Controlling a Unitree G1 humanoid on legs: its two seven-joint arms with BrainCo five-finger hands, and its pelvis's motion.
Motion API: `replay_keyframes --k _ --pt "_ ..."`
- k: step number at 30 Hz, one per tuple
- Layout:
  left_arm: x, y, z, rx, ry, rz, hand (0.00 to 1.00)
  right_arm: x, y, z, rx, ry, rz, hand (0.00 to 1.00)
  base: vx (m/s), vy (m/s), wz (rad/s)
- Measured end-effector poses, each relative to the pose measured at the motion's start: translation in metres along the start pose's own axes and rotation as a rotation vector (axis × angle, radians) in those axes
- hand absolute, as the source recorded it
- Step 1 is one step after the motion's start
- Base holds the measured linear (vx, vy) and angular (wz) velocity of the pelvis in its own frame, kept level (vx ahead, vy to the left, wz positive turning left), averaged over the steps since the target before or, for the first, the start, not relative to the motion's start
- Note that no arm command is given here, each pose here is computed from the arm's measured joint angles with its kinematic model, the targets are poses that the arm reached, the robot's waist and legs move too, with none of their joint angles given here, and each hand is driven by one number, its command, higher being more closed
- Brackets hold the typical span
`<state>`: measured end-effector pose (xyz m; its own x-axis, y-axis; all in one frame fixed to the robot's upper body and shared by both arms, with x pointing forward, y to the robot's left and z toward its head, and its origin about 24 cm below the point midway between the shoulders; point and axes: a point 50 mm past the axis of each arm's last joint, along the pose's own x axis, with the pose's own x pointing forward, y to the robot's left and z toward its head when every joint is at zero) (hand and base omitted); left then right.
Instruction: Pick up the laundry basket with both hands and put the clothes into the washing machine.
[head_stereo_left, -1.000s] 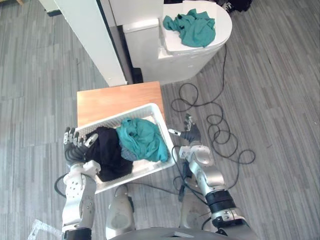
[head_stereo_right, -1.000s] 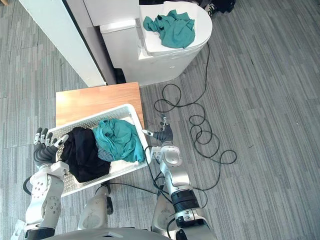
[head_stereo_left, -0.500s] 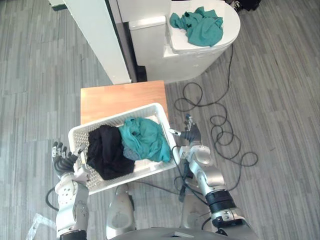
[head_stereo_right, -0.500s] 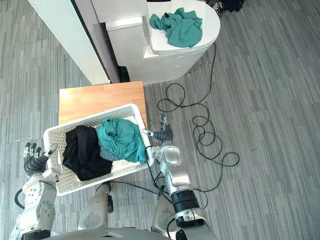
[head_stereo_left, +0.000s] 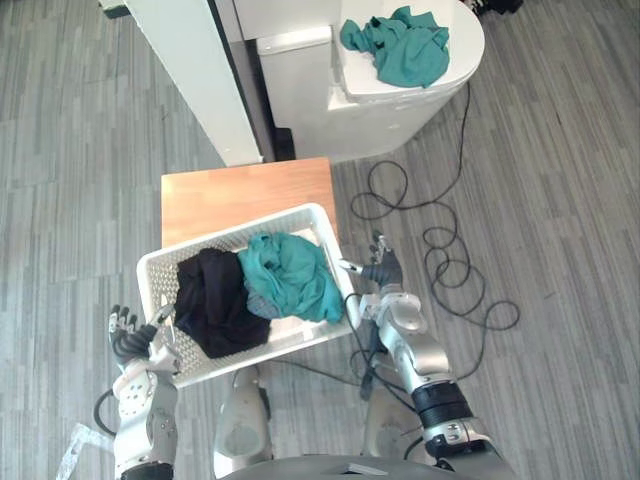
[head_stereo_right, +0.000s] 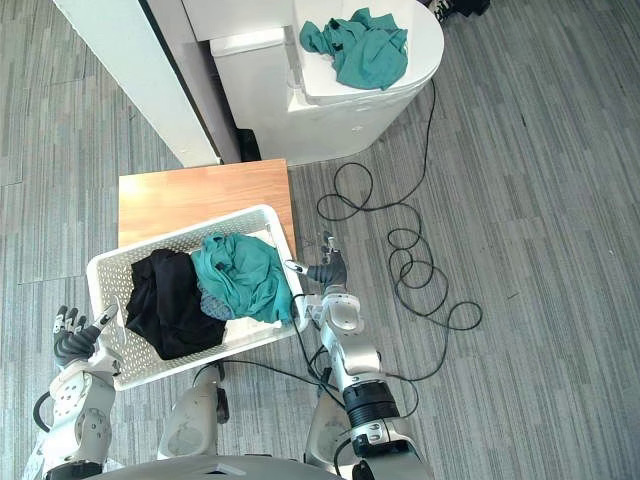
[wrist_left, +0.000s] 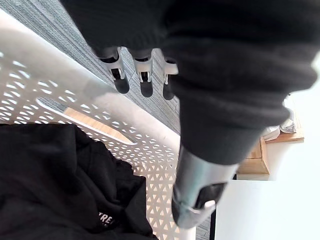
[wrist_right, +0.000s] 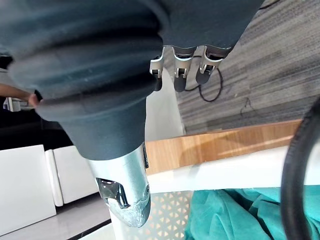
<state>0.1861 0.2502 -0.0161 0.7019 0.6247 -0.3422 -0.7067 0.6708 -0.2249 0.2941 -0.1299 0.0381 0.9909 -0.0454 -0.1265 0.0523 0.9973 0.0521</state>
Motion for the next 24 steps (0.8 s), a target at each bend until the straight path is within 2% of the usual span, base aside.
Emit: replay_keyframes --k 8,24 --pt "0.003 -0.002 -0.006 0.009 0.028 0.003 0.0 -0.001 -0.001 -0.003 -0.001 0.009 -0.004 0.0 0.0 -0.002 -0.01" --pt "0.013 -0.008 -0.007 0.108 0.03 -0.013 0.0 -0.001 0.005 -0.003 -0.011 0.01 0.019 0.0 0.0 -0.001 -0.01"
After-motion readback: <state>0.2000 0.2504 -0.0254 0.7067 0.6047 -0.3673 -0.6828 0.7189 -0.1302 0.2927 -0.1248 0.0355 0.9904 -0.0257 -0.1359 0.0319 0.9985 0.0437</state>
